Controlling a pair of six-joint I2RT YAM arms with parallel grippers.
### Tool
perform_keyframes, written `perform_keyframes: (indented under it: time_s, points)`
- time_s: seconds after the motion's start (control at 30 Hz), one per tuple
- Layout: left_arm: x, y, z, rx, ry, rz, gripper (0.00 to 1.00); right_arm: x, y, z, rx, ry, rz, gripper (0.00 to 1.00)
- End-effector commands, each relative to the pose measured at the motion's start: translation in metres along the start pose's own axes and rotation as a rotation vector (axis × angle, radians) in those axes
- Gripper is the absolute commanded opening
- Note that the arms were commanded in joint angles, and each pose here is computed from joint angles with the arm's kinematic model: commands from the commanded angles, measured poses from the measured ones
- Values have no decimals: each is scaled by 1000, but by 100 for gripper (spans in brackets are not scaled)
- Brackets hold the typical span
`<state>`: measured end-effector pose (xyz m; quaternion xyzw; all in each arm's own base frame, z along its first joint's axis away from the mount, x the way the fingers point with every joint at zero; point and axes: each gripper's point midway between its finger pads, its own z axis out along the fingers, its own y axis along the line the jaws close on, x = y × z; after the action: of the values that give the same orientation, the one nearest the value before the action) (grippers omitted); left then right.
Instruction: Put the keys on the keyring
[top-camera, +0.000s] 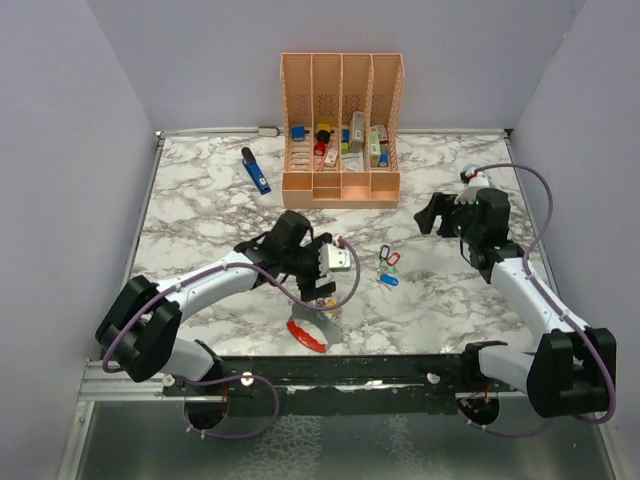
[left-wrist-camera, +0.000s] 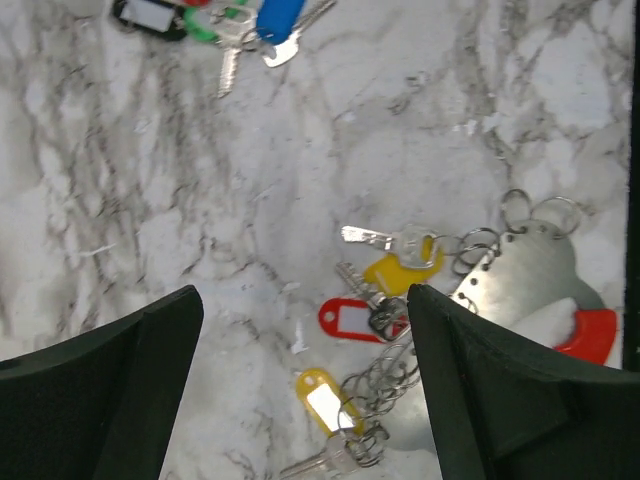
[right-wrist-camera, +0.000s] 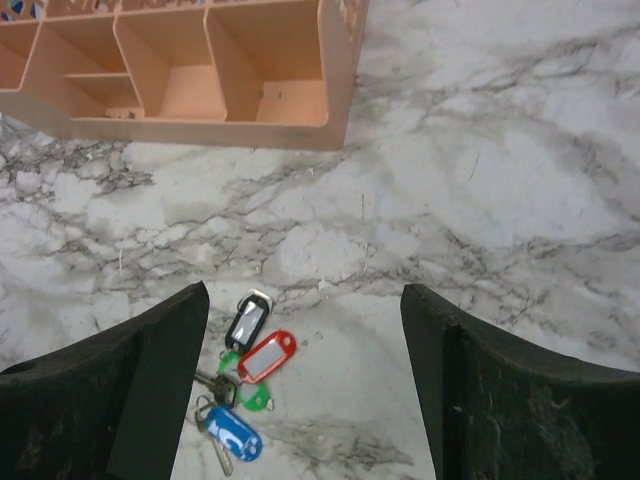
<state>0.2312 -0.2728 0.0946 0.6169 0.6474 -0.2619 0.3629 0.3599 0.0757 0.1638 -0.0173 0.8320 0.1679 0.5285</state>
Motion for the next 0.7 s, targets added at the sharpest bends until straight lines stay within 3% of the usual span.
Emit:
perform_keyframes:
  time_s: [0.0,0.27,0.67]
  points:
    - [-9,-47,10,195,39,34,86,41,4,-10,-3,153,122,75]
    - [-18,-106,40,362,94,134,81,67,2,-17,0,199,139,62]
    - [1,-103,64,321,141,203,73,56,6,-25,-7,163,132,51]
